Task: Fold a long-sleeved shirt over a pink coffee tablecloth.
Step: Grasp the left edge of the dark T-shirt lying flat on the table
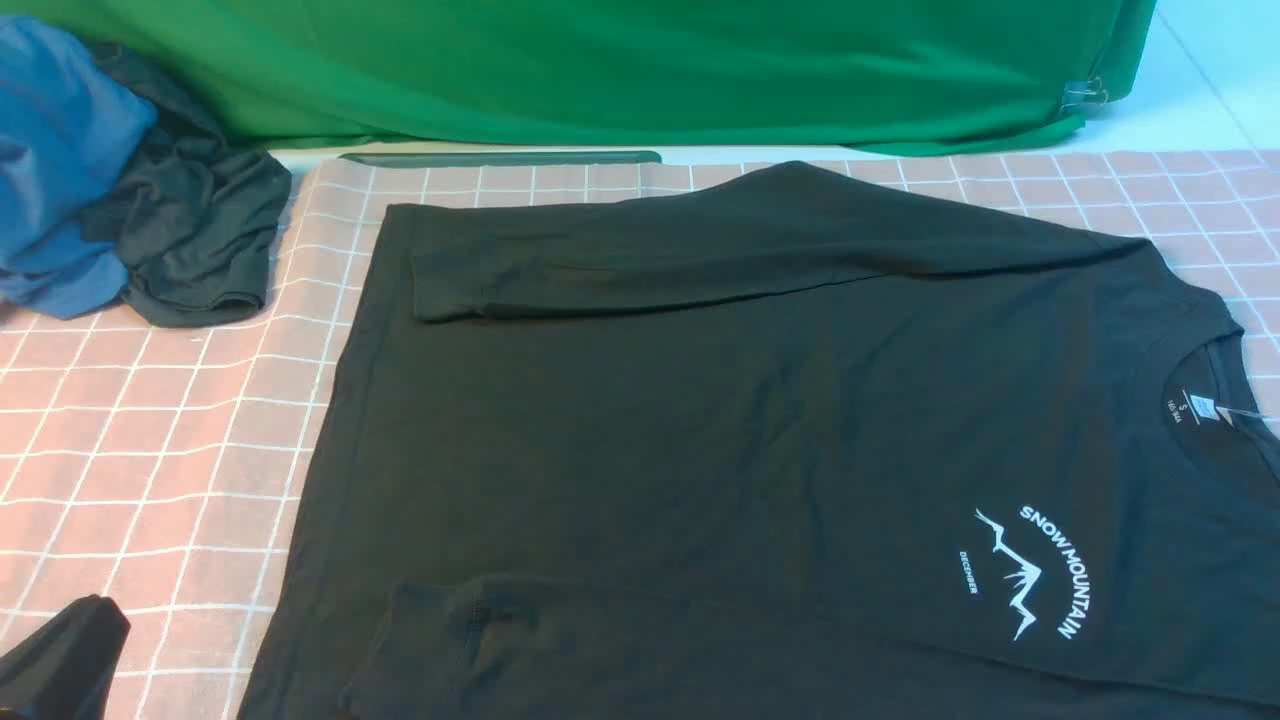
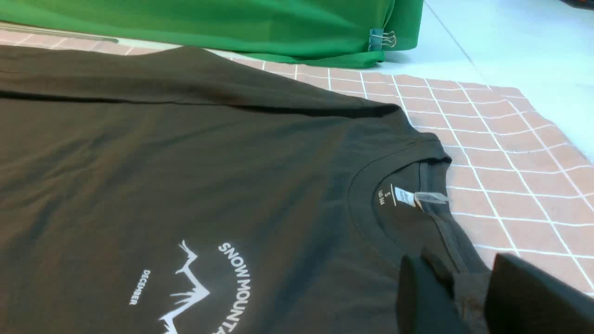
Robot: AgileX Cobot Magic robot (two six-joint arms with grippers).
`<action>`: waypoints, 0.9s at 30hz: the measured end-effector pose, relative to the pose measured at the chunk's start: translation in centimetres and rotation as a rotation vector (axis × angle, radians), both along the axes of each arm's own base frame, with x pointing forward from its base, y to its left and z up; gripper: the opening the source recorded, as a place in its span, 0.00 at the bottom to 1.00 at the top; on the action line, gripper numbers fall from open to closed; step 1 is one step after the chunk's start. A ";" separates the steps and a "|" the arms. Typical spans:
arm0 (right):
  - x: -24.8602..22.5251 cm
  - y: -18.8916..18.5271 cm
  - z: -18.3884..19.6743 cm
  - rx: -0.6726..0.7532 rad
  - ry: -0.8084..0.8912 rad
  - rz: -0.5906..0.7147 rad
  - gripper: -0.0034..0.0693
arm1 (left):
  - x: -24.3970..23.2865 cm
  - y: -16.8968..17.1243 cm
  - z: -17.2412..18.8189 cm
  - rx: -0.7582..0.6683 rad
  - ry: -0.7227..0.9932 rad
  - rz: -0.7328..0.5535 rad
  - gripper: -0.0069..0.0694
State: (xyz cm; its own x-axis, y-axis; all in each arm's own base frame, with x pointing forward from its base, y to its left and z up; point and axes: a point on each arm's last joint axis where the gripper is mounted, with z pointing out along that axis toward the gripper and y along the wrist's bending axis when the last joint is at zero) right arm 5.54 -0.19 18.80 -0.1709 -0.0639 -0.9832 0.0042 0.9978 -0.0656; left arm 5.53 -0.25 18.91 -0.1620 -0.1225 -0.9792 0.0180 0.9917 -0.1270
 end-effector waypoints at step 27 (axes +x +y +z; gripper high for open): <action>0.0 0.0 0.0 0.000 -0.001 0.000 0.39 | 0.0 0.4 3.0 -0.513 -0.311 0.039 0.11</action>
